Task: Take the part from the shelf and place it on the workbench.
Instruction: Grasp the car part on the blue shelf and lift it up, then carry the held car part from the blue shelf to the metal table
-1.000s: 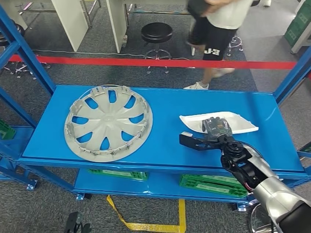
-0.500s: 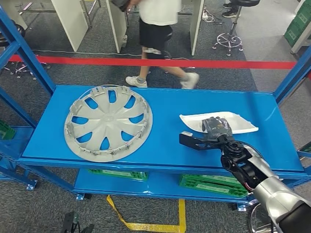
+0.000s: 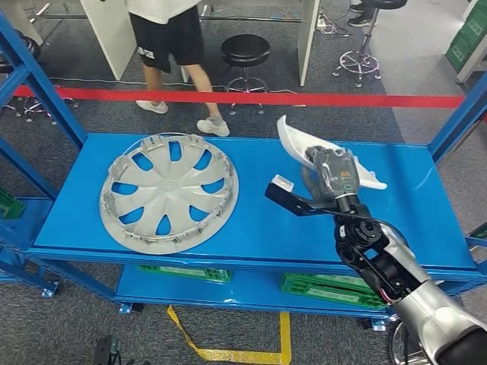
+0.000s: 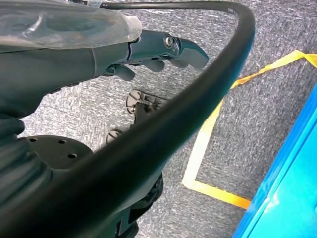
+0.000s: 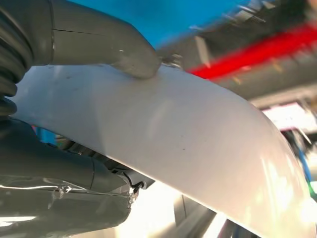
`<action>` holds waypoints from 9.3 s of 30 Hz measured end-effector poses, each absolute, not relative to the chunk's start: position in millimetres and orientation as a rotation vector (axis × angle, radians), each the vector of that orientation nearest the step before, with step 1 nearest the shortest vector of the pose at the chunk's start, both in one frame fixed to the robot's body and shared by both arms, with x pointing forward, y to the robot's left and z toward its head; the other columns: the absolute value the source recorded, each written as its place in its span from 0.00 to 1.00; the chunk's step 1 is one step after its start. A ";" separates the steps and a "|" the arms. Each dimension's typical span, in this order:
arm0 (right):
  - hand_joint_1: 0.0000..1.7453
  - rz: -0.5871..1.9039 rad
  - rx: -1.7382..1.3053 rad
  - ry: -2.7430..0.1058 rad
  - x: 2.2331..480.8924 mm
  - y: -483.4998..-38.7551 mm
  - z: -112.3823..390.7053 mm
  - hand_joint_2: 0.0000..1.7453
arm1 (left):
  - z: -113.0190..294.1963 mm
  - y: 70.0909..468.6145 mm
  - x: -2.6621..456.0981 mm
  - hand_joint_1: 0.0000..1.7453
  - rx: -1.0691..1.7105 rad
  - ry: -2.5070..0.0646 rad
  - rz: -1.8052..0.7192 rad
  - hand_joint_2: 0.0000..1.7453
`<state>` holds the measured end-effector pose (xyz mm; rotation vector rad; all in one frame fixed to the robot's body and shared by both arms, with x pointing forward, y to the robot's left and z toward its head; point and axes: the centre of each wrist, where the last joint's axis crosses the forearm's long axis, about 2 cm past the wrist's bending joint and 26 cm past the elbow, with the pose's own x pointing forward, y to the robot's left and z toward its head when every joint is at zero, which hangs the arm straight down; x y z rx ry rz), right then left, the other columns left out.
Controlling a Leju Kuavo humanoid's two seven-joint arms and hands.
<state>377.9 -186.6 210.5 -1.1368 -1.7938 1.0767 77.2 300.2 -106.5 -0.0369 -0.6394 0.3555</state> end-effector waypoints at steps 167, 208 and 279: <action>0.99 0.398 1.293 -1.774 274.4 -48.4 187.7 1.00 | -107.5 308.0 70.8 0.00 0.008 -0.593 0.448 1.00; 0.99 0.397 1.282 -1.772 274.1 -51.6 186.4 1.00 | -107.9 308.7 68.0 0.00 0.006 -0.599 0.436 1.00; 0.99 0.871 1.521 -1.592 251.2 -23.0 189.2 1.00 | -106.5 313.1 75.9 0.00 0.013 -0.588 0.417 1.00</action>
